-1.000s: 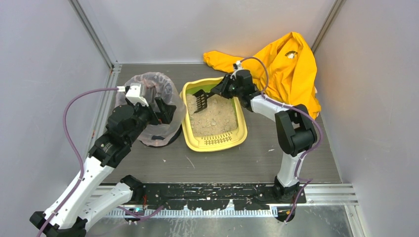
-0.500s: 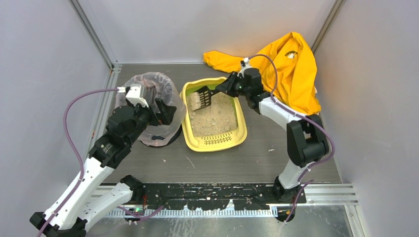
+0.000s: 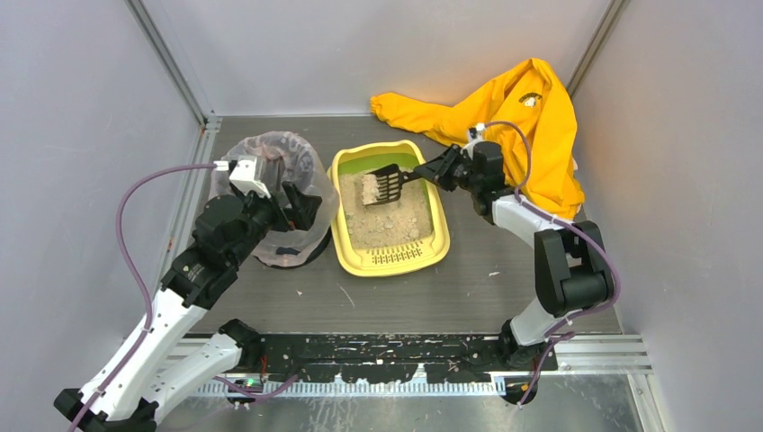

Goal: Clean the litter box

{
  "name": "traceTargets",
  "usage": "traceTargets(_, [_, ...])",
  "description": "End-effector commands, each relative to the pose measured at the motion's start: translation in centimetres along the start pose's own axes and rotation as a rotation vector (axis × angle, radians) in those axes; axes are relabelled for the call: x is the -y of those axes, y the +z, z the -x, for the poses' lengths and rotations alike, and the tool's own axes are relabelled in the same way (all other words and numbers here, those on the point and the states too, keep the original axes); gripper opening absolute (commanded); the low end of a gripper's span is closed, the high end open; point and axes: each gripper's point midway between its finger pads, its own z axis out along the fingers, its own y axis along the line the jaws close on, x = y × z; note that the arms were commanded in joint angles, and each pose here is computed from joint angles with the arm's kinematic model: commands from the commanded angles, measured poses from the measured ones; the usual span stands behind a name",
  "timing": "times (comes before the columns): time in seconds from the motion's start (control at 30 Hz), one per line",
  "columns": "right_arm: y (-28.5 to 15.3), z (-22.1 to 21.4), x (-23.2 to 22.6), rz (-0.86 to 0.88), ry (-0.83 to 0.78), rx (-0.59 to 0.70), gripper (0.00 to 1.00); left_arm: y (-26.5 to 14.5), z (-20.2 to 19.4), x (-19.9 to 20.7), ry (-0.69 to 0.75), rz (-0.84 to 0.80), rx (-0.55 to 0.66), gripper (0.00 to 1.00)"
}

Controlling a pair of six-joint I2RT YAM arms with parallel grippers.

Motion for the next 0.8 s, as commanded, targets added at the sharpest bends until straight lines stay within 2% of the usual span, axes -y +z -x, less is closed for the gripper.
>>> traceTargets(0.0, [-2.5, 2.8, -3.7, 0.197, 0.061, 0.080, 0.01, -0.4, 1.5, 1.0, -0.019, -0.045, 0.058, 1.00])
traceTargets(0.27, [-5.7, 4.7, -4.4, 0.304, 0.171, 0.130, 0.01, -0.1, 1.1, 1.3, -0.030, -0.060, 0.041, 1.00])
traceTargets(0.6, [-6.9, 5.1, -3.6, 0.417, 0.313, 0.138, 0.01, 0.1, 1.2, 2.0, -0.045, -0.090, 0.027, 1.00])
traceTargets(0.77, [-6.8, 4.5, -2.7, 0.397, 0.355, 0.132, 0.01, 0.1, 1.0, 2.1, -0.049, -0.091, 0.025, 1.00])
